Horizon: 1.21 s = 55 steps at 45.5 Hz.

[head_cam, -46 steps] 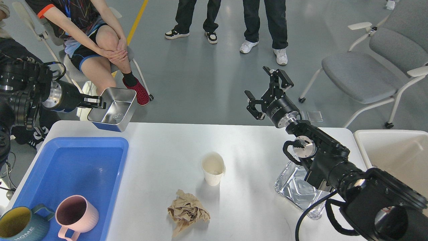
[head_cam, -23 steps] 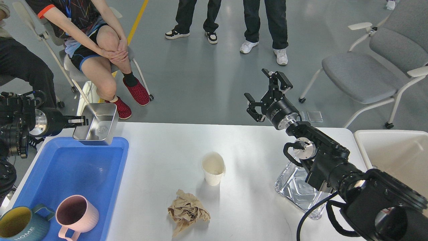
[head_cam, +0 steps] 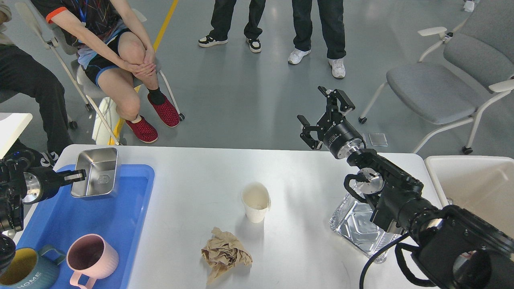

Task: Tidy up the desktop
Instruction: 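Lower the steel tray into the blue basin with the left gripper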

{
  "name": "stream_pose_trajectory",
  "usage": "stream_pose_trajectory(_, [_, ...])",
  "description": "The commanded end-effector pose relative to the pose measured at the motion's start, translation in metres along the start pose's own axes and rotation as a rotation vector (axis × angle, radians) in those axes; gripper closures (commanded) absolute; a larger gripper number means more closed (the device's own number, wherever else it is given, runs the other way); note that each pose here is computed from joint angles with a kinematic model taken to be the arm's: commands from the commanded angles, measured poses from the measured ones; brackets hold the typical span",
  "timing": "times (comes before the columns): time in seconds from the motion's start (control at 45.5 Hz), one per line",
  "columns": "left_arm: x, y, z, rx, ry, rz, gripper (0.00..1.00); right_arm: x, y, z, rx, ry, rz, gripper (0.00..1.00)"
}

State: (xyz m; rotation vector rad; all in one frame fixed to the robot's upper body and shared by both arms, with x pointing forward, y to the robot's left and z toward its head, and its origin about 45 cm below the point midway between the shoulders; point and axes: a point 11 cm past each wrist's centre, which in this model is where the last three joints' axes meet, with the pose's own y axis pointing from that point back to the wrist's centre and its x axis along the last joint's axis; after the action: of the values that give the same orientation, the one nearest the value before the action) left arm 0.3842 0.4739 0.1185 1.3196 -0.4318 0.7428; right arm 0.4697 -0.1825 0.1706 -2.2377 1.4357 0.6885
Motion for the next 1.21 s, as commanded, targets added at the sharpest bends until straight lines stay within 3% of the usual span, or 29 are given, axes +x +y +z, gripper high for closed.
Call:
stream_pose_trajectory(0.0, [-0.005, -0.001, -0.002, 0.006, 0.012, 0.009, 0.94, 0.001, 0.001, 0.001, -0.001, 0.000, 0.003, 0.00])
stream_pose_trajectory(0.373, [-0.009, -0.006, 0.005, -0.006, 0.018, 0.030, 0.63, 0.005, 0.004, 0.002, -0.003, 0.000, 0.010, 0.00])
stream_pose_trajectory(0.571, [-0.021, -0.010, 0.008, -0.007, 0.025, 0.013, 0.58, 0.005, 0.004, 0.003, -0.005, -0.003, 0.009, 0.00])
stream_pose_trajectory(0.746, [-0.029, -0.013, 0.009, -0.010, 0.026, 0.009, 0.45, 0.006, 0.005, 0.003, -0.005, -0.002, 0.011, 0.00])
stream_pose_trajectory(0.922, [-0.028, -0.015, 0.012, -0.020, 0.005, 0.053, 0.20, 0.006, 0.005, 0.003, -0.005, -0.002, 0.011, 0.00])
stream_pose_trajectory(1.186, [-0.040, -0.014, 0.008, -0.022, 0.002, 0.046, 0.06, 0.006, 0.006, 0.004, -0.009, -0.001, 0.012, 0.00])
